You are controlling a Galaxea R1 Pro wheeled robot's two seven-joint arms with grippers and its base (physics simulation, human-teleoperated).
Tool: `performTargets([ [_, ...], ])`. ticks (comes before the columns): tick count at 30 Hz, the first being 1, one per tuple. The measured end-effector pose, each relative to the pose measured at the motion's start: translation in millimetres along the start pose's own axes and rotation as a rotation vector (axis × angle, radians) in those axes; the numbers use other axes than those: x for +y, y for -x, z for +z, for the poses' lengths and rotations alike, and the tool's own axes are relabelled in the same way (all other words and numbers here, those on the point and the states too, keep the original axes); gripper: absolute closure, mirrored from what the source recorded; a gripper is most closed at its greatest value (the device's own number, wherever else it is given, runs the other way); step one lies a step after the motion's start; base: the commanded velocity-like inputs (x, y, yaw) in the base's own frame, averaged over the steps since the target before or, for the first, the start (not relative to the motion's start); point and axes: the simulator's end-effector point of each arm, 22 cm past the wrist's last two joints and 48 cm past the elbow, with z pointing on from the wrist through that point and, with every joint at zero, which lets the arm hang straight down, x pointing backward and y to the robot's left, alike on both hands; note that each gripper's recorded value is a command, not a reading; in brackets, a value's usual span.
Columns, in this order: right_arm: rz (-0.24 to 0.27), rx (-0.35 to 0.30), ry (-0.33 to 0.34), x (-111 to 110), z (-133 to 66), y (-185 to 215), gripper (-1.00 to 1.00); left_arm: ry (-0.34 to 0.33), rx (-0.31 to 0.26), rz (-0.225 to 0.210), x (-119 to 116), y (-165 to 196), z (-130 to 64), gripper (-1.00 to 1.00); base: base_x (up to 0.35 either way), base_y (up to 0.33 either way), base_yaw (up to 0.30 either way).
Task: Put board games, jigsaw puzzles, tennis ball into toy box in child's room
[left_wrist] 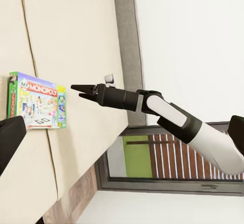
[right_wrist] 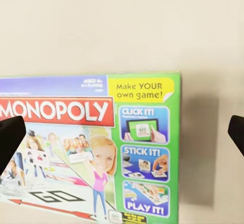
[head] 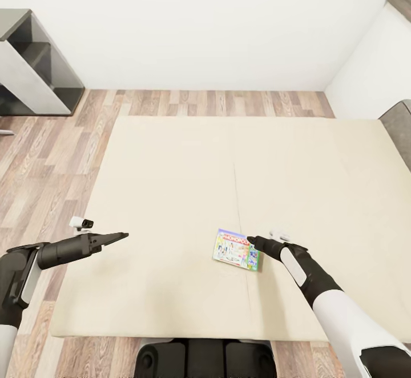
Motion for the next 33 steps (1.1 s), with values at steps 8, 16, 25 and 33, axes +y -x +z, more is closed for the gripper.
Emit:
performTargets([
  [8,0.003,0.009,-0.002,-2.1,4.5,-5.3,-1.00,0.004,0.001,-0.011,5.8,-2.4,0.1,-1.00,0.000,0.000,0.000],
  [16,0.004,0.018,0.002,2.8,8.7,-10.9,-1.00,0.005,0.006,-0.021,9.9,-5.4,1.5,-1.00,0.000,0.000,0.000],
  [25,-0.004,0.014,0.020,14.6,7.7,11.6,-1.00,0.004,0.009,-0.022,10.4,-6.7,2.7,-1.00,0.000,0.000,0.000],
  [33,-0.011,0.038,0.029,22.7,5.5,25.4,-1.00,0.003,0.010,-0.022,10.4,-7.0,3.1,-1.00,0.000,0.000,0.000],
])
